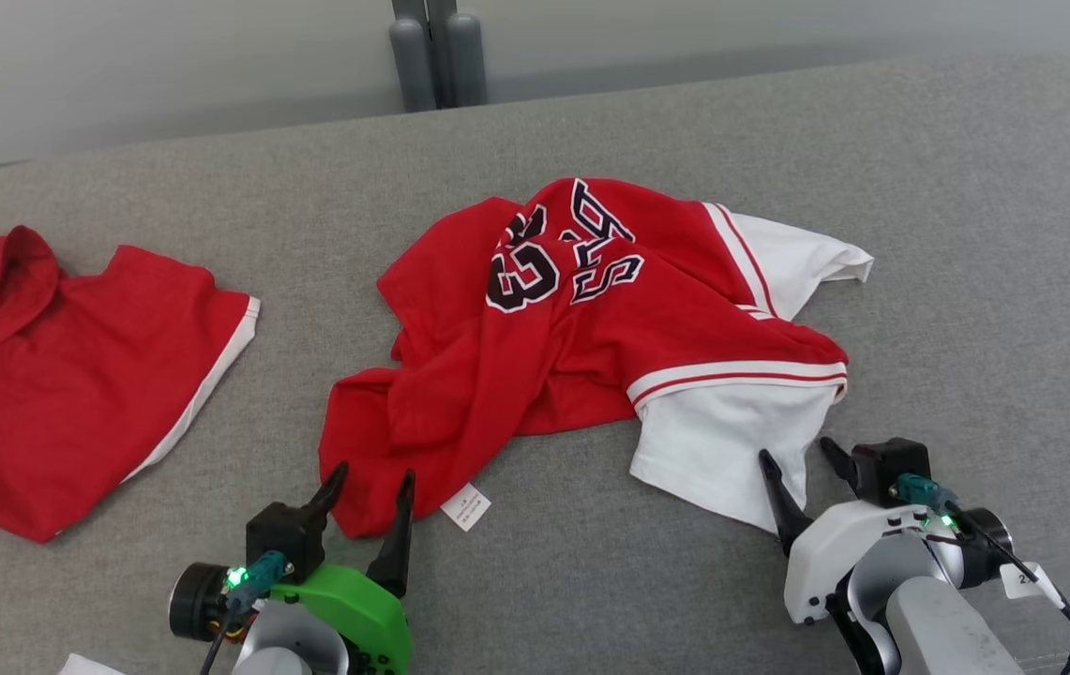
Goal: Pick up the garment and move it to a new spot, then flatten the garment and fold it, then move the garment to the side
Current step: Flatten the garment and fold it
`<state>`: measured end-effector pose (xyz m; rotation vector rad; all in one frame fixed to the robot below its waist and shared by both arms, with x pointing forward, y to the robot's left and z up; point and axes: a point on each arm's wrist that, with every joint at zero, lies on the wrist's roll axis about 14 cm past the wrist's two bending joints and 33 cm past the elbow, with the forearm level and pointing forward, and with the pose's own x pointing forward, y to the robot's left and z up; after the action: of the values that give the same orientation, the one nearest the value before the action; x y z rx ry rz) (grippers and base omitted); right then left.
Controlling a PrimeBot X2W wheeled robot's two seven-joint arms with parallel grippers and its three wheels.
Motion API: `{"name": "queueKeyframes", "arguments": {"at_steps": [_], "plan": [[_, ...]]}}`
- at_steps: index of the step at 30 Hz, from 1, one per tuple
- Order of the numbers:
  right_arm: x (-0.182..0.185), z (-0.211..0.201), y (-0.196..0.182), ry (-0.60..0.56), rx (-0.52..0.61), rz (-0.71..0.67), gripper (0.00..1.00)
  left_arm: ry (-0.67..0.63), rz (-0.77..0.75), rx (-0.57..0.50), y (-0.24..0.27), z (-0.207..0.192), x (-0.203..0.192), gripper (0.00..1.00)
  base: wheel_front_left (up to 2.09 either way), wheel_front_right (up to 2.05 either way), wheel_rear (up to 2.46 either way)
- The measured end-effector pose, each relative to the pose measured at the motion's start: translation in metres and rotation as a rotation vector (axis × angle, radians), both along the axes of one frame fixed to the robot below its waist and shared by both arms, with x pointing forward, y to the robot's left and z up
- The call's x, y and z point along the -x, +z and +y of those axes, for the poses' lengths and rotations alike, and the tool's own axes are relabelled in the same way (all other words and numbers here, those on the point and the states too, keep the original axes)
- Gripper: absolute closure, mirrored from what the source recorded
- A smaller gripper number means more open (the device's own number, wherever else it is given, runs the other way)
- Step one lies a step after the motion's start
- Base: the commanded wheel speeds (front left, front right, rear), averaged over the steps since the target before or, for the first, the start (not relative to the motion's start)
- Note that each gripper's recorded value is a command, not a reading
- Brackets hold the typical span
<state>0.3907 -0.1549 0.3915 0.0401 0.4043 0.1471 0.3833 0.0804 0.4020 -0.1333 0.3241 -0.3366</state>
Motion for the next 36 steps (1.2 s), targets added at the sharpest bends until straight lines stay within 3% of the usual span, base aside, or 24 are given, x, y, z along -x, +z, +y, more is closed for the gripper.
{"name": "queueKeyframes", "arguments": {"at_steps": [6, 12, 14, 15, 21, 25, 26, 27, 32, 36], "plan": [[0.001, 0.01, -0.027, 0.026, -0.01, 0.098, 0.0, -0.013, 0.122, -0.015, -0.034, 0.004, 0.009, 0.0, 0.0, 0.0, 0.0], [-0.001, 0.017, -0.031, 0.04, -0.037, 0.115, 0.0, -0.019, 0.15, 0.008, -0.039, 0.001, 0.014, 0.0, 0.0, 0.0, 0.0], [-0.001, 0.019, -0.031, 0.044, -0.041, 0.121, 0.0, -0.027, 0.15, 0.009, -0.039, -0.001, 0.016, 0.4, 0.0, 0.0, 0.0], [-0.001, 0.02, -0.031, 0.05, -0.041, 0.126, 0.0, -0.029, 0.153, 0.015, -0.039, -0.002, 0.017, 0.55, 0.0, 0.0, 0.0], [0.001, 0.025, -0.029, 0.06, -0.055, 0.135, 0.0, -0.053, 0.158, 0.033, -0.036, -0.01, 0.028, 0.67, 0.0, 0.0, 0.0], [0.006, 0.032, -0.029, 0.073, -0.071, 0.151, 0.0, -0.051, 0.172, 0.045, -0.035, -0.009, 0.034, 1.0, 0.0, 0.0, 0.0], [0.006, 0.034, -0.029, 0.075, -0.081, 0.155, 0.61, -0.054, 0.177, 0.039, -0.036, -0.008, 0.035, 1.0, 0.0, 0.0, 0.0], [0.007, 0.036, -0.028, 0.074, -0.099, 0.159, 1.0, -0.054, 0.177, 0.038, -0.036, -0.007, 0.035, 1.0, 0.0, 0.0, 0.0], [0.009, 0.049, -0.016, 0.039, -0.252, 0.155, 1.0, -0.004, 0.184, 0.124, -0.025, -0.004, 0.03, 1.0, 0.0, 0.0, 0.0], [-0.007, 0.04, 0.036, -0.043, -0.467, 0.018, 1.0, 0.022, 0.066, 0.292, 0.029, -0.005, 0.009, 1.0, 0.0, 0.0, 0.0]]}}
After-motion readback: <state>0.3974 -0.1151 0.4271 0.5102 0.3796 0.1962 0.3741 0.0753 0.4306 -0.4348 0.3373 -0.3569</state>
